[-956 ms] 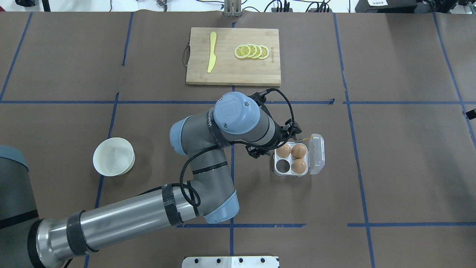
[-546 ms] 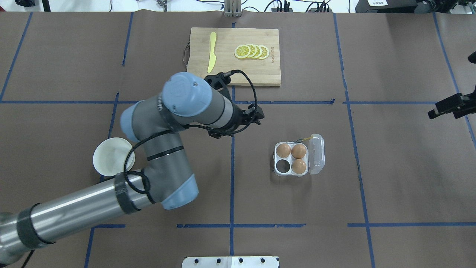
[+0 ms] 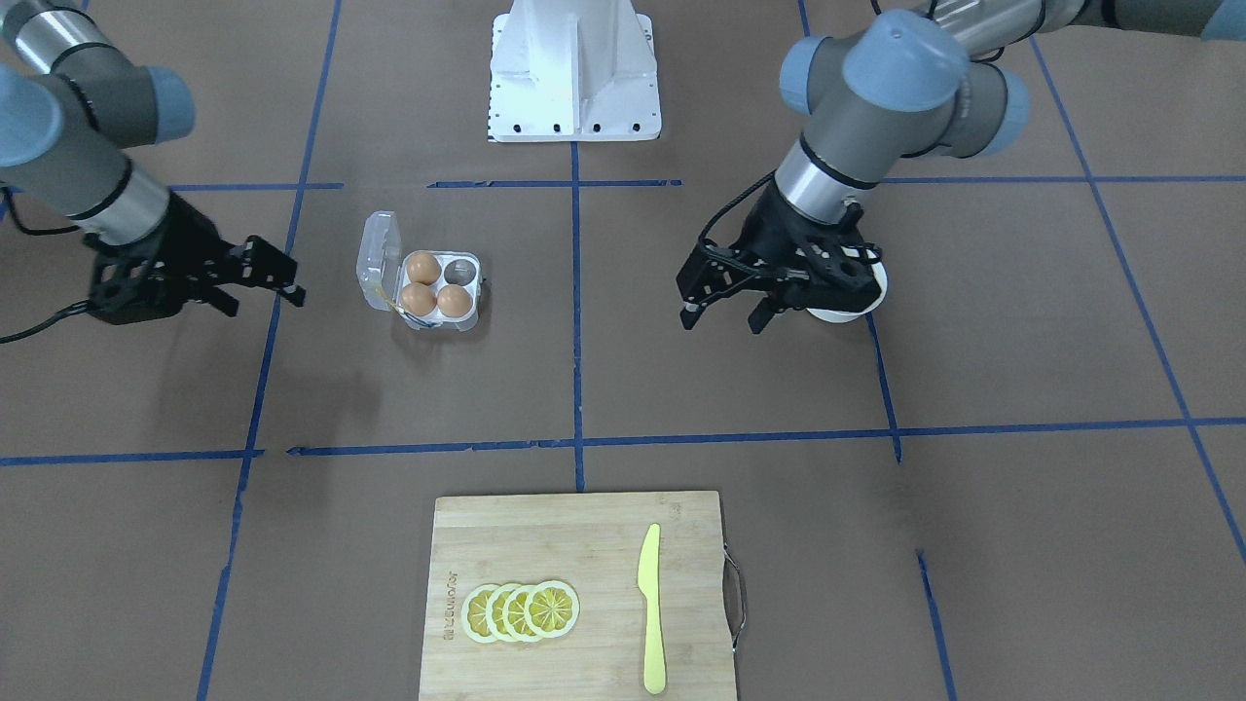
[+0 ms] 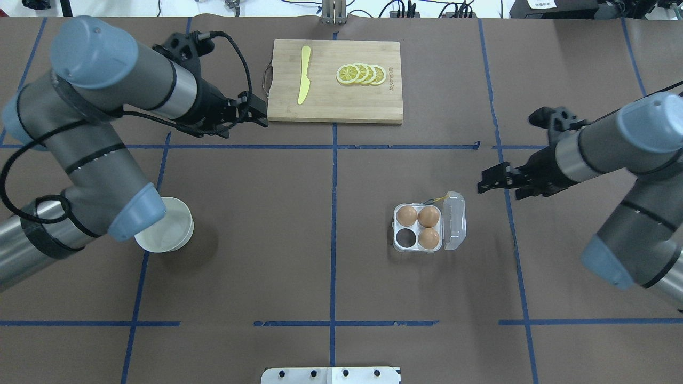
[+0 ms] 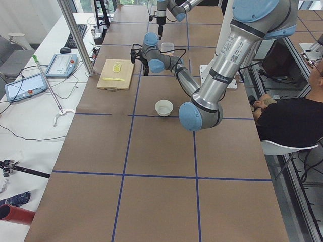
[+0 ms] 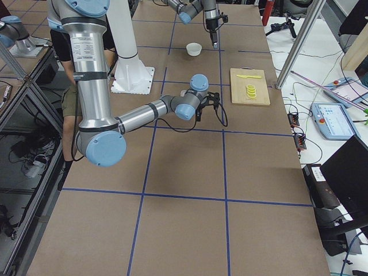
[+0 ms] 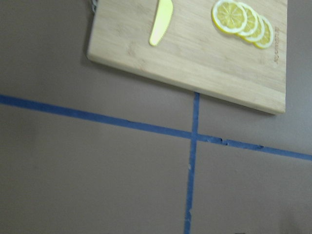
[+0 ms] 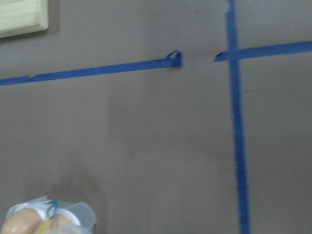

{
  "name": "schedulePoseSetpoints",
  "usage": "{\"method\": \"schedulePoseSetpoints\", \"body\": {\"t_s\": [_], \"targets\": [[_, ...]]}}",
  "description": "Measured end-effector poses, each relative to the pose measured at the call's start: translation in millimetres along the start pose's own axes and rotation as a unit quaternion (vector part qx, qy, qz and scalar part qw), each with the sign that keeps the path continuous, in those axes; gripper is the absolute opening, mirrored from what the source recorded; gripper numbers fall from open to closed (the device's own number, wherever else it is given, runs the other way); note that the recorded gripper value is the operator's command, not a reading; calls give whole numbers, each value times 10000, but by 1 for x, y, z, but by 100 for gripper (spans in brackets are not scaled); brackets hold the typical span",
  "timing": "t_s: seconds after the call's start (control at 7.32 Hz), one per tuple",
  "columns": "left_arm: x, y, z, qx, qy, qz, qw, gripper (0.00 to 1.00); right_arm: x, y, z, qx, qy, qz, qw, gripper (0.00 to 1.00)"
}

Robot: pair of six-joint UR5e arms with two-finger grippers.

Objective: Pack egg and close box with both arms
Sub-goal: 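Push the clear carton lid down shut with the right gripper while the left arm retracts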

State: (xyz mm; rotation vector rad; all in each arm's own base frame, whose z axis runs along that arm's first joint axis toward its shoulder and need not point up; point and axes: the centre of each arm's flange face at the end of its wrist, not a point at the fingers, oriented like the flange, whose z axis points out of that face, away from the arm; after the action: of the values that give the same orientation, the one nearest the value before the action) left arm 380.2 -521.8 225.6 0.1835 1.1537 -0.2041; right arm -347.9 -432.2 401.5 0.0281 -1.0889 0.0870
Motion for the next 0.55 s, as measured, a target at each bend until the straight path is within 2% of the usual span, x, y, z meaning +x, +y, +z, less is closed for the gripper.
{"method": "schedulePoseSetpoints", "body": {"t_s": [0.27, 0.55], "targets": [[-29, -32, -24, 115, -72, 178, 9997, 87, -115, 45, 40, 86, -230, 243, 9994, 100], [-80, -53, -46, 96, -225, 463, 9986, 87, -183, 53, 37, 165, -179, 398, 9989, 100]]}}
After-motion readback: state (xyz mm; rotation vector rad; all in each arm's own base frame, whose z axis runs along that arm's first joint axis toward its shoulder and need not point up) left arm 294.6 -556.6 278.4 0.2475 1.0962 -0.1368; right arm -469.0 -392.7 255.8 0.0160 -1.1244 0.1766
